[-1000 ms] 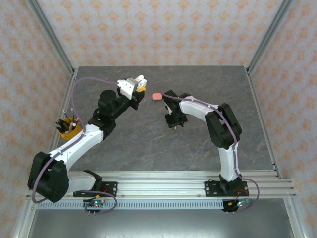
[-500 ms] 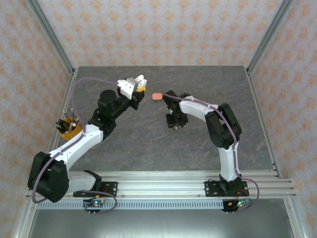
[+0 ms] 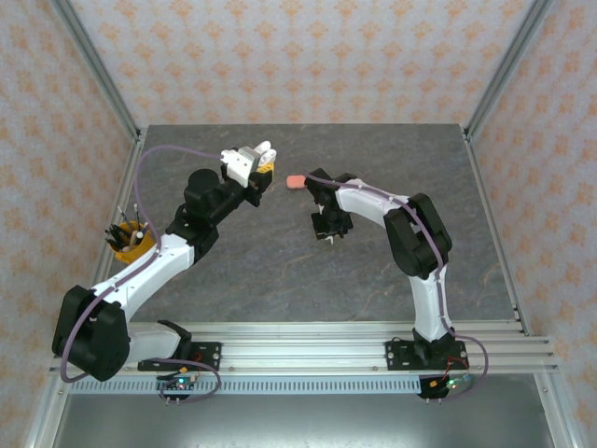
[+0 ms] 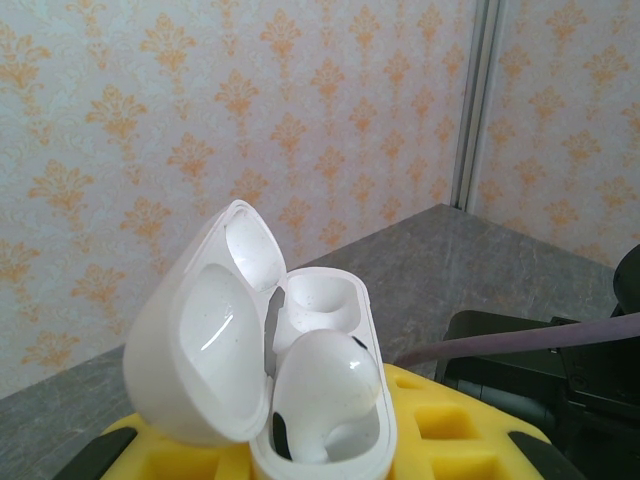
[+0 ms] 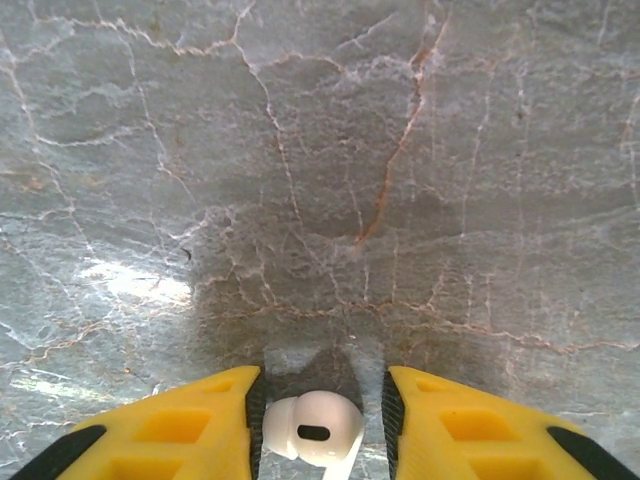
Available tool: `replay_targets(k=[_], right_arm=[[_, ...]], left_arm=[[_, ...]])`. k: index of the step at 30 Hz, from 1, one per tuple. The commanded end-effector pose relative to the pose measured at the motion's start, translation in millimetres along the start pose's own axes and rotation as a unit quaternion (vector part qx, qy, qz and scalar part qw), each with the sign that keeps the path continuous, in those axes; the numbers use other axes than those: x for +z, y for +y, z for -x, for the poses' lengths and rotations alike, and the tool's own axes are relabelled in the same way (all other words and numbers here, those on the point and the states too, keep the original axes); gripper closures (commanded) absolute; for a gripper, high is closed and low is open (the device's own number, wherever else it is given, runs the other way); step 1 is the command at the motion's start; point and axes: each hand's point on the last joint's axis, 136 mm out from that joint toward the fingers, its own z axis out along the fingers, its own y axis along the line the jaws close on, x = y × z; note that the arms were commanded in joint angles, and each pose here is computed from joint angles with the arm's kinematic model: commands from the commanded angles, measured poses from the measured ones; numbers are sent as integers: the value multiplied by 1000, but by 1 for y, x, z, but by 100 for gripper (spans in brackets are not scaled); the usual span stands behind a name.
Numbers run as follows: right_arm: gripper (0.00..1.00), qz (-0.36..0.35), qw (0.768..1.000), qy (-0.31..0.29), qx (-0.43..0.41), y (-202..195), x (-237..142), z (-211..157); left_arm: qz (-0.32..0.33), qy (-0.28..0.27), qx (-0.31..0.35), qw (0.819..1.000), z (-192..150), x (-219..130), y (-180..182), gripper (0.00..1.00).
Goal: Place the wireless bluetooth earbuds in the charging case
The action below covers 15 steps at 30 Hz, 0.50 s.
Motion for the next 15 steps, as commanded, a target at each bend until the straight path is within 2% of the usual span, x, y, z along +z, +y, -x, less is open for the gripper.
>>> replay_targets(k=[1, 15], right_arm=[[64, -17, 1000, 9, -3, -3, 2, -2], [62, 0, 1000, 9, -8, 0, -9, -13]], left_arm=[[1, -41, 3, 999, 29, -1, 4, 100], [-1, -41, 0, 999, 29, 0, 4, 100]])
